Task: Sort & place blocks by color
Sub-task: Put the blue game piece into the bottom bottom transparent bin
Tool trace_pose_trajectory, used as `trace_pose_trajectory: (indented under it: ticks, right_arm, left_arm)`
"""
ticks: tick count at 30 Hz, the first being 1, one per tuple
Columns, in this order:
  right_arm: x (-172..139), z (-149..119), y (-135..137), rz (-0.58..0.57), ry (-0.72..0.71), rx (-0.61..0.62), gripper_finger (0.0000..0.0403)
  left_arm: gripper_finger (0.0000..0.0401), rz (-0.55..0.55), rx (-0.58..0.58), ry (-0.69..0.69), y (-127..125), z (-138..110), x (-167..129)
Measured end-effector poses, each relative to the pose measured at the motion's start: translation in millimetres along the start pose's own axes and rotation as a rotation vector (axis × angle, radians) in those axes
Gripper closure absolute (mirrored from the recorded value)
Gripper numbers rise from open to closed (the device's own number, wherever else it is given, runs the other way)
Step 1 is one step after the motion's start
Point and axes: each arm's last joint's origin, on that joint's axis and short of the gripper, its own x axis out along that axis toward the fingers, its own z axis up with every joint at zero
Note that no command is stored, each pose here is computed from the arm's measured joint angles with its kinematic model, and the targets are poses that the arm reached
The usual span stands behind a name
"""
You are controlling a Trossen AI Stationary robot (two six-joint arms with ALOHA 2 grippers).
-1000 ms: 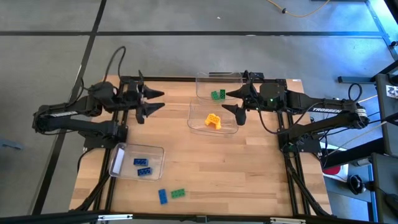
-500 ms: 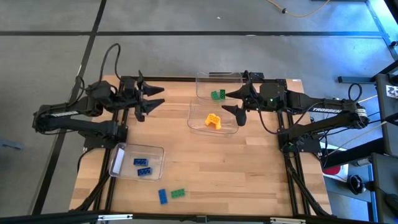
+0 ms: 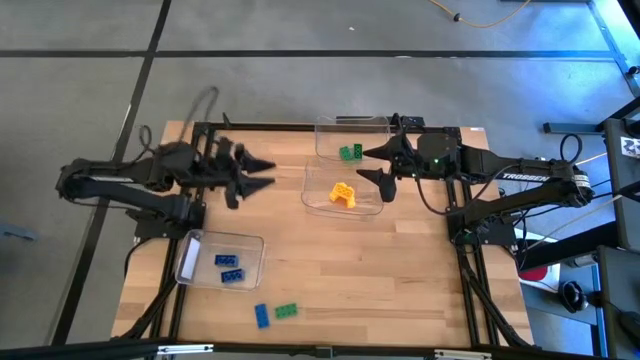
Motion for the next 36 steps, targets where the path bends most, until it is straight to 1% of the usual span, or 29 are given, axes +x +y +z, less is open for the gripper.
trace_pose_trajectory:
  ticks: [3,5,7,9,11,13,15,17,20,23,25,28,30,32,36]
  right_arm:
    - [0.0,-1.8,-0.4,-0.004,0.018,0.036,0.0108]
    - [-0.1,-4.1,-1.0,-0.011,0.042,0.033,0.0108]
    - [-0.2,-6.7,-1.7,-0.018,0.069,0.029,0.0108]
    - [-0.4,-8.4,-2.1,-0.023,0.087,0.026,0.0108]
    - [-0.6,-10.6,-2.7,-0.028,0.108,0.023,0.0108]
    - [-0.7,-11.4,-2.9,-0.031,0.117,0.026,0.0108]
    - [-0.8,-11.5,-2.6,-0.032,0.117,0.057,0.0108]
    - [-0.8,-11.6,-2.4,-0.033,0.117,0.095,0.0108]
    - [-1.0,-12.1,-2.0,-0.023,0.125,0.147,0.0108]
    - [-1.2,-13.6,-1.5,0.001,0.148,0.179,0.0108]
    - [-1.5,-15.6,-1.9,-0.002,0.171,0.179,0.0108]
    - [-1.9,-17.9,-2.4,-0.01,0.194,0.174,0.0108]
    - [-1.7,-18.7,-2.7,-0.017,0.201,0.174,0.0108]
    - [-0.4,-19.9,-3.3,-0.037,0.206,0.185,0.0108]
    - [4.9,-22.4,-3.4,-0.052,0.222,0.197,0.0108]
  left_arm:
    - [0.0138,-0.025,-0.076,0.097,-11.0,-19.1,11.9]
    - [0.0138,-0.046,-0.135,0.168,-21.4,-34.5,20.3]
    - [0.0138,-0.039,-0.188,0.281,-35.0,-49.6,27.1]
    - [0.0141,-0.038,-0.192,0.414,-53.9,-62.1,34.2]
    - [0.0145,-0.029,-0.141,0.55,-72.5,-72.1,38.9]
    - [0.015,-0.03,-0.066,0.677,-91.4,-80.4,43.4]
    - [0.0153,-0.062,0.033,0.792,-109.1,-87.3,46.4]
    - [0.0155,-0.117,0.152,0.902,-127.3,-96.7,48.2]
    - [0.0156,-0.225,0.378,1.057,-150.4,-116.7,46.7]
    - [0.0156,-0.362,0.615,1.126,-170.1,-142.0,45.2]
    - [0.0156,-0.47,0.772,1.142,-180.4,-161.4,44.1]
    - [0.0156,-0.602,0.977,1.176,-188.1,-191.6,42.1]
    - [0.0156,-0.656,1.067,1.204,-189.8,-210.1,41.5]
    - [0.0156,-0.687,1.128,1.232,-189.4,-226.5,42.2]
    - [0.0156,-0.724,1.203,1.275,-186.9,-256.7,46.4]
